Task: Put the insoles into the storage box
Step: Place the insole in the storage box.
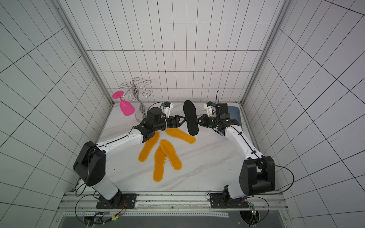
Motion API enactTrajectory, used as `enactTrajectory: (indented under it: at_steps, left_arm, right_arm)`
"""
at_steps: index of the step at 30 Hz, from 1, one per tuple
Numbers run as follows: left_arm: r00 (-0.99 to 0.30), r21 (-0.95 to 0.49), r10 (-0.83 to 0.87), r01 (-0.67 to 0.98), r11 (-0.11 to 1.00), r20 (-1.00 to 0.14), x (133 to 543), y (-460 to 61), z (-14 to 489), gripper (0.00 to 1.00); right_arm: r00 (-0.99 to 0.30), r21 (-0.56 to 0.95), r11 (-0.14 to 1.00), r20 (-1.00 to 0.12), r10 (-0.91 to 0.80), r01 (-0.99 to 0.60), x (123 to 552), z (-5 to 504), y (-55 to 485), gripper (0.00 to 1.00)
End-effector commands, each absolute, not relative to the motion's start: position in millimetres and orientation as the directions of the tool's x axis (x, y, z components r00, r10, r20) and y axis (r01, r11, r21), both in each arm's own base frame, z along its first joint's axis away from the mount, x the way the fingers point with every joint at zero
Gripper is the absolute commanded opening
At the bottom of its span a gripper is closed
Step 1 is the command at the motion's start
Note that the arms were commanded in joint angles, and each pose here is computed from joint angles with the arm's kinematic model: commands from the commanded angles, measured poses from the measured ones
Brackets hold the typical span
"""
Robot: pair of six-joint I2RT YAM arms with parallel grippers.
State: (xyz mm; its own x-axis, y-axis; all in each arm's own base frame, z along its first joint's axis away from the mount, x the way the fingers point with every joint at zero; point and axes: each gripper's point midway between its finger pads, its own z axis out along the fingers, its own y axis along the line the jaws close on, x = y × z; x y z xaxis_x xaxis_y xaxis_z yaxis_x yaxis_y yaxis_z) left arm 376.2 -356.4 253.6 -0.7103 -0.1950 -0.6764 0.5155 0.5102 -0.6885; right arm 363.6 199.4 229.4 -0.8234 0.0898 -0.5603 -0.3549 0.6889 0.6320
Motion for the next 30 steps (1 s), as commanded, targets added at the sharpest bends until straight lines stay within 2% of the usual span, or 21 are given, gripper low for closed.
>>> enactTrajectory:
  at_steps: [1,9,10,14,19,20,30]
  left_arm:
    - [-0.672,-0.674,-0.196,0.586,0.449,-0.714,366,-364,274,0.83]
    - [-0.685,-0.696,-0.197,0.602,0.391,-0.702,368,-381,278,0.86]
    - [-0.688,-0.699,-0.195,0.601,0.388,-0.699,369,-383,277,0.91]
    - [-0.691,-0.696,-0.174,0.612,0.375,-0.702,368,-391,277,0.91]
    - [-0.710,-0.706,-0.155,0.601,0.375,-0.687,365,-391,271,0.93]
    - [-0.712,-0.705,-0.152,0.598,0.380,-0.686,363,-389,270,0.99]
    - [-0.717,-0.702,-0.133,0.600,0.385,-0.685,355,-385,270,0.99]
  right_arm:
    - [-0.788,0.578,0.732,-0.608,0.093,-0.360,365,249,181,0.00]
    - [-0.793,0.548,0.779,-0.599,0.113,-0.303,366,248,140,0.00]
    - [-0.799,0.526,0.798,-0.593,0.096,-0.294,365,246,131,0.00]
    - [-0.823,0.416,0.874,-0.568,0.033,-0.252,365,238,92,0.00]
    - [-0.829,0.366,0.913,-0.556,0.060,-0.180,385,240,44,0.00]
    - [-0.832,0.341,0.924,-0.552,0.051,-0.171,389,238,37,0.00]
    - [-0.851,0.238,0.969,-0.521,0.073,-0.063,441,206,-35,0.00]
